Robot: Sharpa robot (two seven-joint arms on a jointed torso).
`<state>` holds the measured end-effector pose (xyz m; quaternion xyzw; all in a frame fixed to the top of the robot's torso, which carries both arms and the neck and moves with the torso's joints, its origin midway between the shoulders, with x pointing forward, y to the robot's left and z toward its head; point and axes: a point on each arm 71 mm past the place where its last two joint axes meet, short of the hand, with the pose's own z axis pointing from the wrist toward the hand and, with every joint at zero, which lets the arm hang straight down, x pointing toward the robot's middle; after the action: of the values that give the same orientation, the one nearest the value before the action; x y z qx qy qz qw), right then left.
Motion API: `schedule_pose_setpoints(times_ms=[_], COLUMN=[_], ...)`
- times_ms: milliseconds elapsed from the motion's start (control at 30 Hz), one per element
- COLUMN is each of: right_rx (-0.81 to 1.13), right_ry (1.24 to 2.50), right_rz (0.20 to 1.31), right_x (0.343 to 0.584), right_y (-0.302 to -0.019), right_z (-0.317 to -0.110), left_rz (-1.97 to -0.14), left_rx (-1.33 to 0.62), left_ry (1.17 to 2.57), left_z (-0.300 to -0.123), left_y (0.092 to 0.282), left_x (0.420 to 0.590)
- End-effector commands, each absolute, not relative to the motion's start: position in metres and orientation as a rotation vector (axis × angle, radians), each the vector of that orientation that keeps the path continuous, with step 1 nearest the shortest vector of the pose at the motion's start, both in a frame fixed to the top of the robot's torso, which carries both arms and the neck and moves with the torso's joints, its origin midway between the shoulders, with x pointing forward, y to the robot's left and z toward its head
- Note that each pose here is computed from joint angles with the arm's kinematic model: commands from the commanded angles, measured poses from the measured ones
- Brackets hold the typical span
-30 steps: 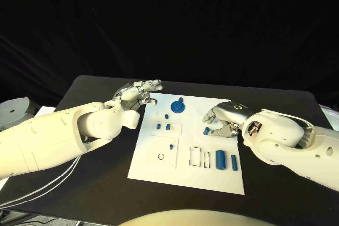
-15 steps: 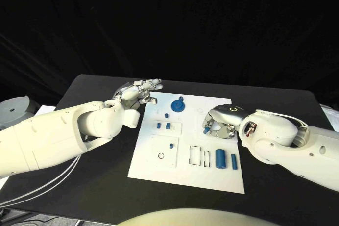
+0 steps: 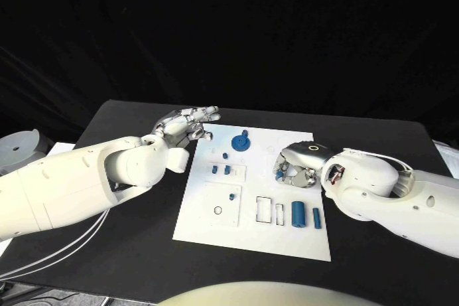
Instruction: Assemble the parts on the task board
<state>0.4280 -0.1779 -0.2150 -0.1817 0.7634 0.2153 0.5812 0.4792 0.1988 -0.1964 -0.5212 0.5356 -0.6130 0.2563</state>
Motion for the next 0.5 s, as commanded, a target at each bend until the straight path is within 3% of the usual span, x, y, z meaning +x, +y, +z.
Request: schedule_pose_setpoints(times_ms=[33,500], right_rx=[-0.415,-0.318], right_ry=[1.713,1.62], right_rz=[0.531,0.661], right_x=[0.427,0.418], right_y=[-0.176,-0.177], right_z=[-0.21,-0.186], left_rz=[-1.688,-1.685], left_rx=[-1.403,-1.369], left_ry=[1.462,1.472], left_z=[-0.195,-0.195], left_y=[0.197,0.196], left_x=[0.479,0.479])
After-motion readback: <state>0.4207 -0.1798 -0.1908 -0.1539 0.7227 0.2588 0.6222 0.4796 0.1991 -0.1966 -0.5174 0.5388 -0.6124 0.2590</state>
